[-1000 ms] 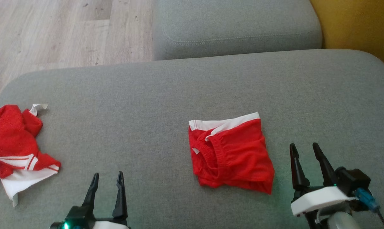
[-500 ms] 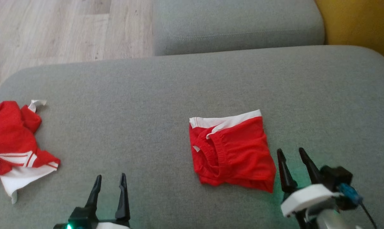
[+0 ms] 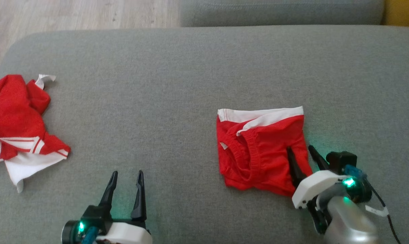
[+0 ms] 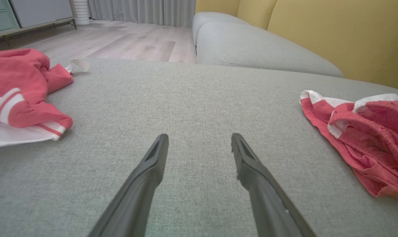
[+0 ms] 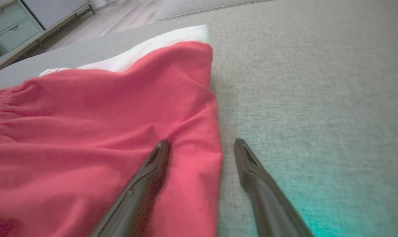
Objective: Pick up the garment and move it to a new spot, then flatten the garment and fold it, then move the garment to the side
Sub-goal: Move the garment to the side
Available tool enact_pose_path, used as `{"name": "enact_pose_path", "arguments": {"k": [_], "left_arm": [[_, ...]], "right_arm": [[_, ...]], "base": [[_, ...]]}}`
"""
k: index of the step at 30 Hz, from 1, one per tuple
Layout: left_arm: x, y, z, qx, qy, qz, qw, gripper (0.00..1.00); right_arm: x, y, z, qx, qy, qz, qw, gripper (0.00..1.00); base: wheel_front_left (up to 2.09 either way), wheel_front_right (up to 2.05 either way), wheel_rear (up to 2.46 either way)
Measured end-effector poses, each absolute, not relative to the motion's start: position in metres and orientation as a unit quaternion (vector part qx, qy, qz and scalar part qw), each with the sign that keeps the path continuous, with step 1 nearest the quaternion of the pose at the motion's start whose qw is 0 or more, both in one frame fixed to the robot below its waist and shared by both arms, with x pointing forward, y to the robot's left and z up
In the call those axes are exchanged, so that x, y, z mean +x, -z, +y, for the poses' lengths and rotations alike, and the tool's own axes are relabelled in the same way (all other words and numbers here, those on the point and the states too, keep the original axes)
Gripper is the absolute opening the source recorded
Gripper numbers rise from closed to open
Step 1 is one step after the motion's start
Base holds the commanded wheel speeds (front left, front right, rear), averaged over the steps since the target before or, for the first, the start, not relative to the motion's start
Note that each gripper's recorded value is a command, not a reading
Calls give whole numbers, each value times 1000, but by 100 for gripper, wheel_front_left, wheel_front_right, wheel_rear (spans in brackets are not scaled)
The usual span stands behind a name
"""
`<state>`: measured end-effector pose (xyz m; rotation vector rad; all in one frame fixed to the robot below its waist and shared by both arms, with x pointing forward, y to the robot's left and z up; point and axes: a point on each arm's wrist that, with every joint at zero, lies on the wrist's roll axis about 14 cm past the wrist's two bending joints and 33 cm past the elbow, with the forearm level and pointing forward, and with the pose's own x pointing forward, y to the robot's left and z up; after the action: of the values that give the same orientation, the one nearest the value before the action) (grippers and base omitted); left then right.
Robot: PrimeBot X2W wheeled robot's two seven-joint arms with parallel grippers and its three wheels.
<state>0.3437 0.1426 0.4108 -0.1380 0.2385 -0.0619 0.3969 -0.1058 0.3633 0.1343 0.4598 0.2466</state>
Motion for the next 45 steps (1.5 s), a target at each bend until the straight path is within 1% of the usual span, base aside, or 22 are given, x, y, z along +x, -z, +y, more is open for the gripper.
{"name": "enact_pose_path", "arguments": {"k": [2, 3, 4, 9, 12, 19, 20, 29, 34, 37, 41, 45], "left_arm": [[344, -408, 144, -69, 28, 123, 990, 100], [343, -406, 143, -69, 29, 126, 989, 100], [343, -405, 143, -69, 30, 129, 989, 100], [346, -405, 134, -69, 46, 129, 988, 100], [351, -407, 122, -70, 67, 126, 987, 100], [362, -412, 64, -75, 163, 122, 976, 100], [362, -412, 64, -75, 163, 122, 976, 100], [384, -431, -41, -86, 314, 97, 940, 100], [379, -425, -82, -88, 373, 106, 918, 100], [375, -417, -94, -89, 391, 117, 909, 100], [378, -408, -95, -90, 390, 127, 907, 100], [388, -406, -83, -87, 374, 123, 915, 100]], "right_arm": [[402, -361, -103, 69, -124, 231, 963, 98], [405, -361, -101, 71, -126, 230, 962, 45], [407, -361, -100, 67, -129, 231, 962, 0], [409, -370, -107, 74, -117, 218, 966, 0], [408, -380, -126, 73, -93, 199, 973, 0], [387, -391, -178, 69, -26, 178, 981, 0], [387, -391, -178, 69, -26, 178, 981, 0], [345, -401, -245, 78, 75, 160, 981, 0], [324, -406, -272, 79, 120, 152, 978, 0], [315, -403, -283, 77, 139, 158, 974, 0], [318, -399, -287, 53, 138, 172, 974, 0], [346, -414, -302, 4, 121, 161, 979, 0]], "base": [[0, 0, 0], [0, 0, 0], [0, 0, 0], [0, 0, 0], [0, 0, 0], [0, 0, 0], [0, 0, 0], [0, 0, 0], [0, 0, 0], [0, 0, 0], [0, 0, 0], [0, 0, 0]]}}
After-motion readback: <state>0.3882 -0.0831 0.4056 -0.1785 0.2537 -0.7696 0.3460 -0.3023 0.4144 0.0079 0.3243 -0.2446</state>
